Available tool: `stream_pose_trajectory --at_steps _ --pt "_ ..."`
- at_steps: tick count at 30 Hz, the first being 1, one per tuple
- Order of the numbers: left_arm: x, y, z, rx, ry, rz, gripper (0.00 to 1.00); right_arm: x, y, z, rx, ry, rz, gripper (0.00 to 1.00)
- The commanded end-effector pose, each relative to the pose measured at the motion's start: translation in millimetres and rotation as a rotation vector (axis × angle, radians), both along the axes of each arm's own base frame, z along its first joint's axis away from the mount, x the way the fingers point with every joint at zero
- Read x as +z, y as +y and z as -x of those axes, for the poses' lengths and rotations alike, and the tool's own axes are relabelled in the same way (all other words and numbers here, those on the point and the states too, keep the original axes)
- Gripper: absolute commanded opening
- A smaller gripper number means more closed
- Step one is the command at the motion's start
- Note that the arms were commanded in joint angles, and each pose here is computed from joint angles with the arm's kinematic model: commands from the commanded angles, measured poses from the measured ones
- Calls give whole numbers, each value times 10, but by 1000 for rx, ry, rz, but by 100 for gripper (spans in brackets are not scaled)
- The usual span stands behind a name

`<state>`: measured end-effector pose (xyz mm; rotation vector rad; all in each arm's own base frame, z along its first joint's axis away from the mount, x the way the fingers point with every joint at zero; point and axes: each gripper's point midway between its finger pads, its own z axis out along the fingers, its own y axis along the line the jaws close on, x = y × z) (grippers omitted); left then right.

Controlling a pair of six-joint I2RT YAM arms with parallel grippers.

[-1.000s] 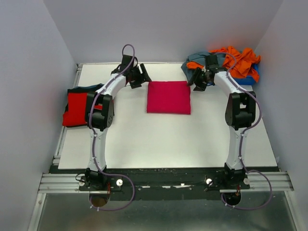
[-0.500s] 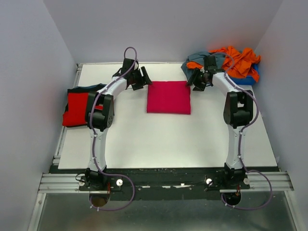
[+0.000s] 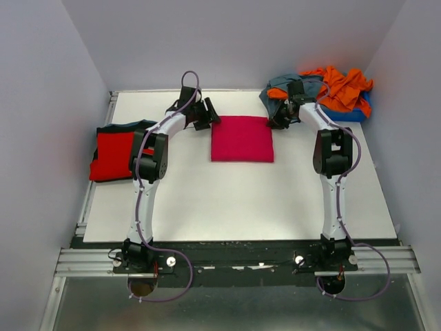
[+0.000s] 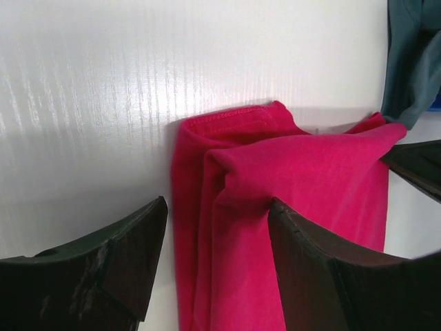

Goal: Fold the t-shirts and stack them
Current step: Put the neatly folded tshirt into the corner of the board with both arms

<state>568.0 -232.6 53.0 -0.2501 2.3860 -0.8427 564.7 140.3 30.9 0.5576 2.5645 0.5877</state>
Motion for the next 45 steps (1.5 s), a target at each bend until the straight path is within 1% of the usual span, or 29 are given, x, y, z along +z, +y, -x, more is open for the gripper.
stream_pose_trajectory --at_steps 1,3,4,7,12,14,17,21,24,28,29,30,31,34,37,38,41,45 --pt "-98 -100 -15 0 15 31 73 -141 -113 33 -53 29 31 21" --pt "-112 -101 -17 8 19 37 72 -136 -93 39 -46 24 20 13" --pt "-109 -107 -25 10 17 42 71 -129 -87 39 -40 22 18 11" --pt "-136 -110 -30 20 26 48 67 -127 -63 39 -28 22 7 11" --pt "-176 -50 -49 59 34 25 64 -94 -68 39 -20 14 18 10" --pt "-208 -20 -58 76 45 10 61 -61 -82 27 -19 4 22 7" --pt "-274 21 -81 99 63 -15 56 -46 -55 32 -6 2 15 7" --pt "-346 12 -97 112 87 -22 53 -46 -30 37 6 0 17 7" --pt "-376 -29 -137 113 86 -17 43 -58 11 44 20 -1 21 7" --pt "-411 -69 -223 116 91 -4 25 -49 56 38 29 -6 21 6" --pt "-400 -85 -240 114 83 7 13 -21 63 24 31 -14 19 4" --pt "-382 -102 -261 116 72 20 4 -19 75 24 34 -13 17 3" --pt "-368 -122 -267 110 65 33 0 -8 86 20 39 -17 17 1" --pt "-232 -145 -300 91 21 51 0 88 125 12 55 -38 7 1" --pt "-45 -33 -279 101 -18 14 0 255 148 51 72 -76 -4 1" --pt "32 20 -265 105 -32 2 0 379 159 51 80 -109 -11 1" --pt "277 164 -148 100 -81 -31 0 669 190 157 117 -175 -17 1" --pt "614 282 71 100 -142 -63 0 1076 407 369 198 -258 -43 1"
